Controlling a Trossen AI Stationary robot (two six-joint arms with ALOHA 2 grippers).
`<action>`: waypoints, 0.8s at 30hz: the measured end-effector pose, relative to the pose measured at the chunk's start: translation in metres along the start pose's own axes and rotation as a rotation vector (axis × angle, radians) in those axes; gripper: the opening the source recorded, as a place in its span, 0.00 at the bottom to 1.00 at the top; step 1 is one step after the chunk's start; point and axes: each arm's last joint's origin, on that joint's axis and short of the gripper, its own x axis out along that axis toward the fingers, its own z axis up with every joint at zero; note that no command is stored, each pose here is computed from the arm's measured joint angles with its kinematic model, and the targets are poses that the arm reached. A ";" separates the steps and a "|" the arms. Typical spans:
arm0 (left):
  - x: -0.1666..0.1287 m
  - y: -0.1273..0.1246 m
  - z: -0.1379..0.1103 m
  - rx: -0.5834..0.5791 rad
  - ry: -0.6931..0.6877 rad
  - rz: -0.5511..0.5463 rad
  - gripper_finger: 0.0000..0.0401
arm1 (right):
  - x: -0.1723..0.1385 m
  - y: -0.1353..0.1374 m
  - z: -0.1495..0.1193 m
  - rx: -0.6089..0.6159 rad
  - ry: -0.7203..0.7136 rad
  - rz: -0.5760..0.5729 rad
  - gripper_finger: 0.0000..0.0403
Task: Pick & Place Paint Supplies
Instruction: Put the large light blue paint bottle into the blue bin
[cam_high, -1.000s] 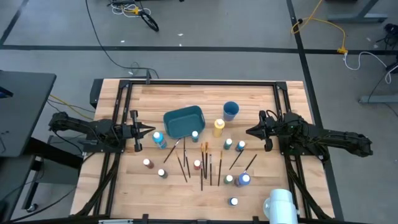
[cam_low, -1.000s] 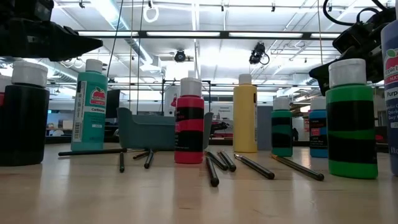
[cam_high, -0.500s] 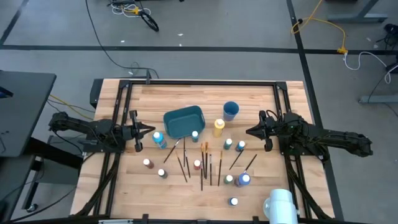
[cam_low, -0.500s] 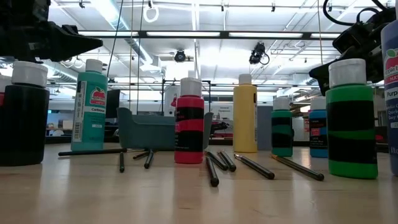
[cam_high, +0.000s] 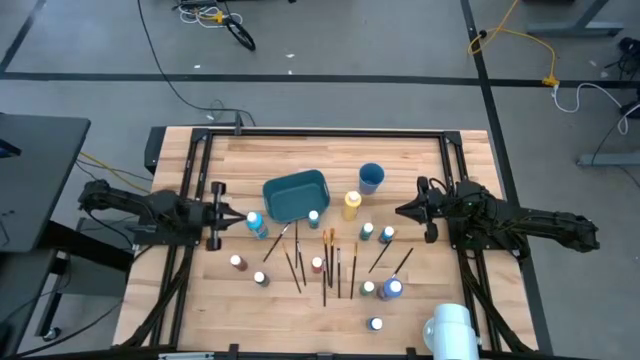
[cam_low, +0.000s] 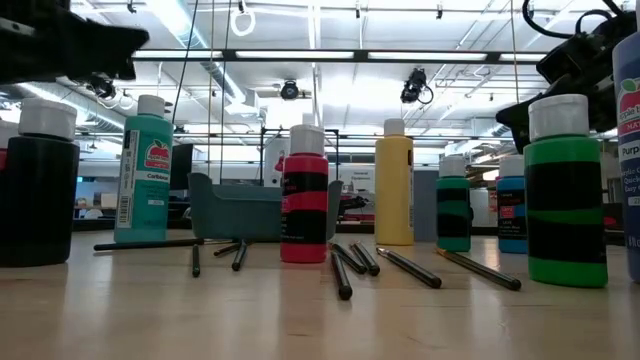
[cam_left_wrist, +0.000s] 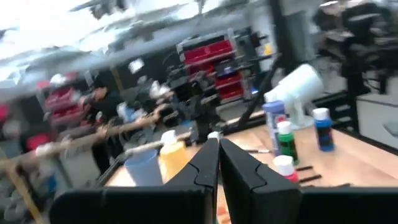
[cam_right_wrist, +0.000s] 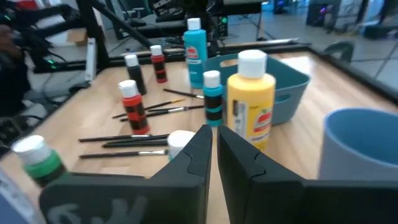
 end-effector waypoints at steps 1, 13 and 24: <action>0.000 0.000 0.002 0.040 -0.022 -0.004 0.05 | 0.000 0.000 0.000 -0.010 -0.003 -0.008 0.07; -0.001 0.006 0.009 0.292 -0.061 0.111 0.05 | -0.008 0.000 0.039 -0.410 -0.394 -0.195 0.07; -0.003 0.014 0.006 0.289 0.107 0.396 0.06 | -0.030 0.002 0.070 -0.602 -0.727 -0.478 0.07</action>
